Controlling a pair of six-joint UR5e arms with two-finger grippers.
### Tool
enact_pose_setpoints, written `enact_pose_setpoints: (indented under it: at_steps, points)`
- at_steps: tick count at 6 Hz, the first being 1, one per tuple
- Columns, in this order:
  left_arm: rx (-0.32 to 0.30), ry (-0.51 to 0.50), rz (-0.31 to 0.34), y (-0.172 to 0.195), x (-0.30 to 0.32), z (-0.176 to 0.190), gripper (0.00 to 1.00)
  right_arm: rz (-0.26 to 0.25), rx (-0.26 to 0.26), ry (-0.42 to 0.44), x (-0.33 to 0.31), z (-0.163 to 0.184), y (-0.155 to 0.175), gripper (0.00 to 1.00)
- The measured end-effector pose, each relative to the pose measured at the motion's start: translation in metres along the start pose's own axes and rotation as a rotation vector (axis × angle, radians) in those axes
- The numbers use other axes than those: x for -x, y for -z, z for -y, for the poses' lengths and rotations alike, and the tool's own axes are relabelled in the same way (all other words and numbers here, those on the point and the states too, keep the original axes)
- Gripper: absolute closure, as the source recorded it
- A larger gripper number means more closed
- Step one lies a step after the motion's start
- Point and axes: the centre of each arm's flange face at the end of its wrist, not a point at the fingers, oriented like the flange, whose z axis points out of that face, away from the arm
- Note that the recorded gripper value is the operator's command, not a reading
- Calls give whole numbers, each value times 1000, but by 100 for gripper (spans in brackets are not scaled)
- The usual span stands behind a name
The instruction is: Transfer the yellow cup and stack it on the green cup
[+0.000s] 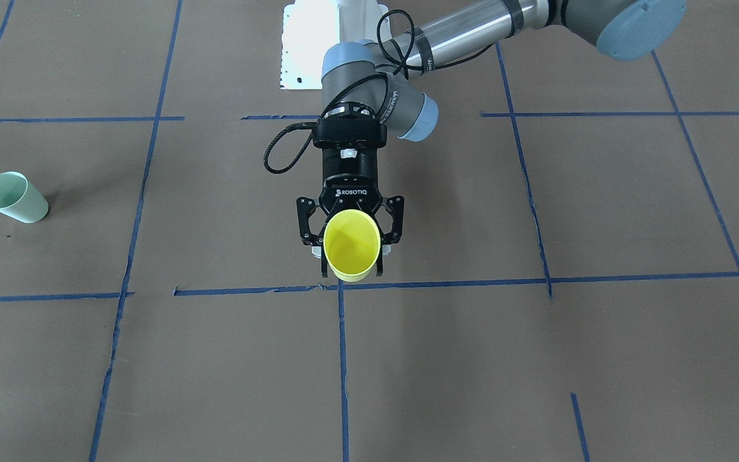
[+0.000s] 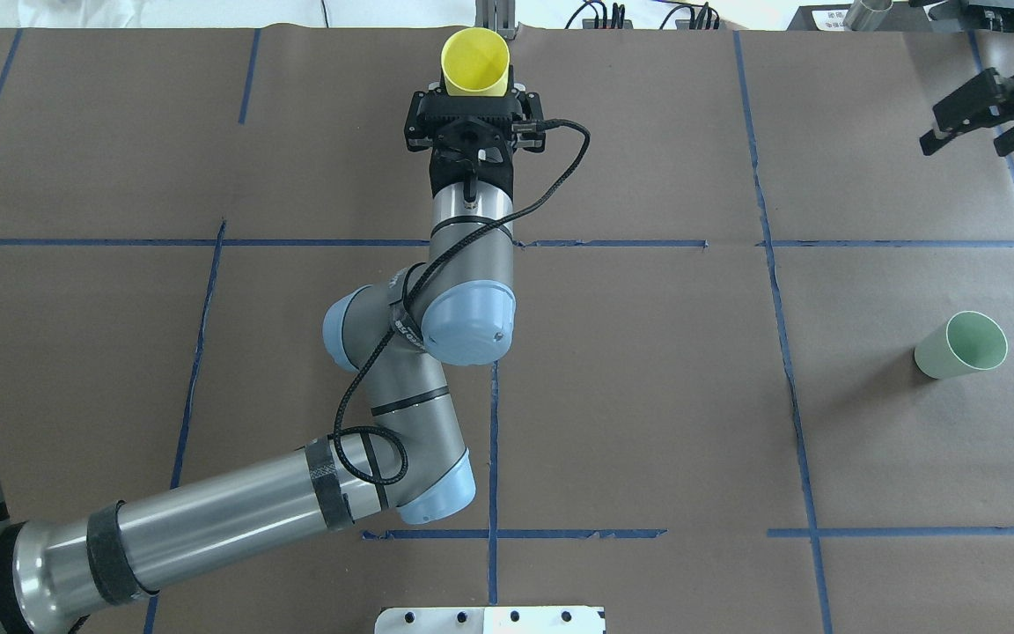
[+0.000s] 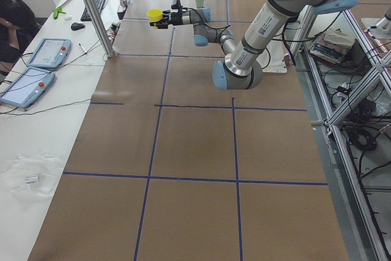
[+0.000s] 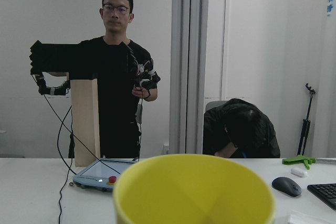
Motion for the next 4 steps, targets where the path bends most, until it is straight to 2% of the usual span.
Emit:
enact_pose_setpoints:
  at_steps: [4]
  points:
    - [5,-29,5,19,-11,-19,61,12,90,-148,228,71,20,0]
